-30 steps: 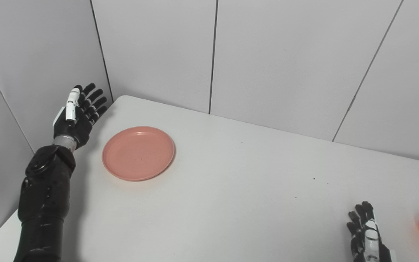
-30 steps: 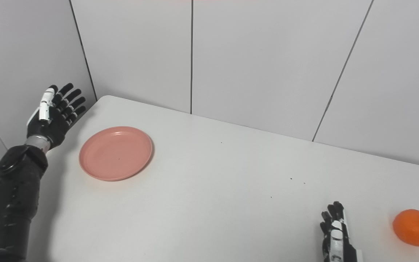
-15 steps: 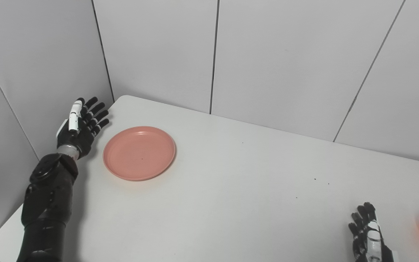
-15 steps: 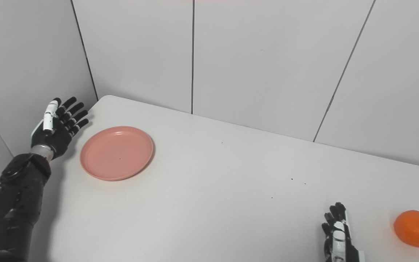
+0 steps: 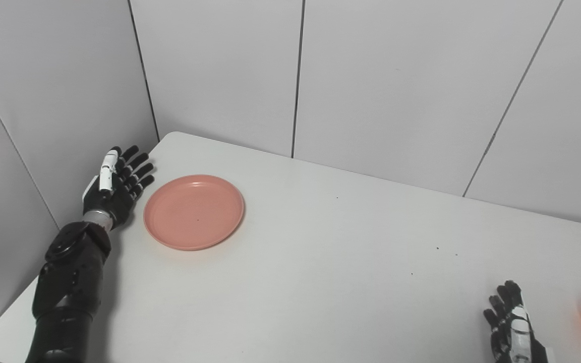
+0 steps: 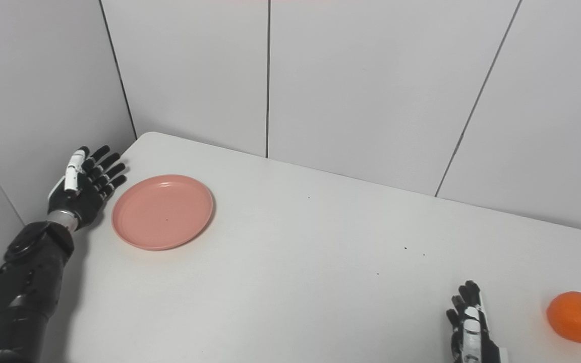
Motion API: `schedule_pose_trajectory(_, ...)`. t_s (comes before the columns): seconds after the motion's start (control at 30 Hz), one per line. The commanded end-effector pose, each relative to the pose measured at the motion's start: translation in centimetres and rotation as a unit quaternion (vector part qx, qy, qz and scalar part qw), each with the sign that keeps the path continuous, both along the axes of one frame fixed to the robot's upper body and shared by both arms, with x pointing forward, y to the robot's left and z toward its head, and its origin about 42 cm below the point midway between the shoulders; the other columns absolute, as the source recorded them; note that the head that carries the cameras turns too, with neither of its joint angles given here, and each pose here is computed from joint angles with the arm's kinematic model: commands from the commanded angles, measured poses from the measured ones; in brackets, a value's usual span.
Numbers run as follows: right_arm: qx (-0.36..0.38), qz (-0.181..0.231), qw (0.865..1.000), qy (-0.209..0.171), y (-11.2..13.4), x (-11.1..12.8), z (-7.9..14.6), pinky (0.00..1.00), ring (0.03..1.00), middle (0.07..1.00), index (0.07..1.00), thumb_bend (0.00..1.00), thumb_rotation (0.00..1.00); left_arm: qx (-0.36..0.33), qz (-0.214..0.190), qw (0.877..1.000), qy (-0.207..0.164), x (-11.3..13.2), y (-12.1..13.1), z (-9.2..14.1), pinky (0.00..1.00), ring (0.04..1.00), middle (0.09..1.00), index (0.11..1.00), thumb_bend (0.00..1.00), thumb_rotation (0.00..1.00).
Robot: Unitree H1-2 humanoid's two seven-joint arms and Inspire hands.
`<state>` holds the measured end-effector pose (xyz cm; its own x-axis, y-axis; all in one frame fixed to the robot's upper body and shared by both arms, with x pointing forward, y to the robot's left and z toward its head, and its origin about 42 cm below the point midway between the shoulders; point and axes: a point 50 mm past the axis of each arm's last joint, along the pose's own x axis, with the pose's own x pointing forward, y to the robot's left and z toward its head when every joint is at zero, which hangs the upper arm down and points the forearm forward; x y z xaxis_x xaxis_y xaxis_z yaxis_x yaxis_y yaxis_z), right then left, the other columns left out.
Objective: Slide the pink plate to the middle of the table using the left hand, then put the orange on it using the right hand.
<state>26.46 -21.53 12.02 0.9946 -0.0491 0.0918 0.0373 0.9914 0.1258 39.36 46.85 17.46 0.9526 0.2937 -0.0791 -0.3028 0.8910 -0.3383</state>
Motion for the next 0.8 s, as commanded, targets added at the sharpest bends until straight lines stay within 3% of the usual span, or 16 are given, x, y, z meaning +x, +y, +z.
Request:
schedule_pose_trajectory(0.0, -0.005, -0.014, 1.000, 0.007, -0.8, -0.2, 0.1, 1.00, 0.966, 0.959, 0.951, 0.13, 1.00, 0.026, -0.001, 0.999, -0.032, 0.7, 0.7, 2.0, 0.92, 0.900, 0.898, 0.884, 0.29, 1.00)
schedule_pose_trajectory(0.2, -0.004, -0.010, 1.000, 0.005, -1.0, -0.2, 0.2, 1.00, 0.977, 0.968, 0.962, 0.12, 1.00, -0.007, 0.004, 1.000, -0.027, 0.8, 0.6, 1.1, 0.89, 0.895, 0.897, 0.883, 0.30, 1.00)
schedule_pose_trajectory(0.5, -0.004, -0.009, 1.000, 0.004, -1.0, -0.2, 0.2, 1.00, 0.982, 0.972, 0.969, 0.12, 1.00, 0.001, 0.002, 1.000, -0.011, 1.0, -0.1, -0.3, 0.89, 0.874, 0.873, 0.863, 0.30, 1.00)
schedule_pose_trajectory(0.77, -0.003, -0.009, 1.000, 0.003, -1.1, -0.1, 0.2, 1.00, 0.980, 0.968, 0.962, 0.12, 1.00, -0.012, -0.031, 0.999, -0.008, 1.1, -0.7, -1.8, 0.93, 0.902, 0.900, 0.885, 0.32, 1.00)
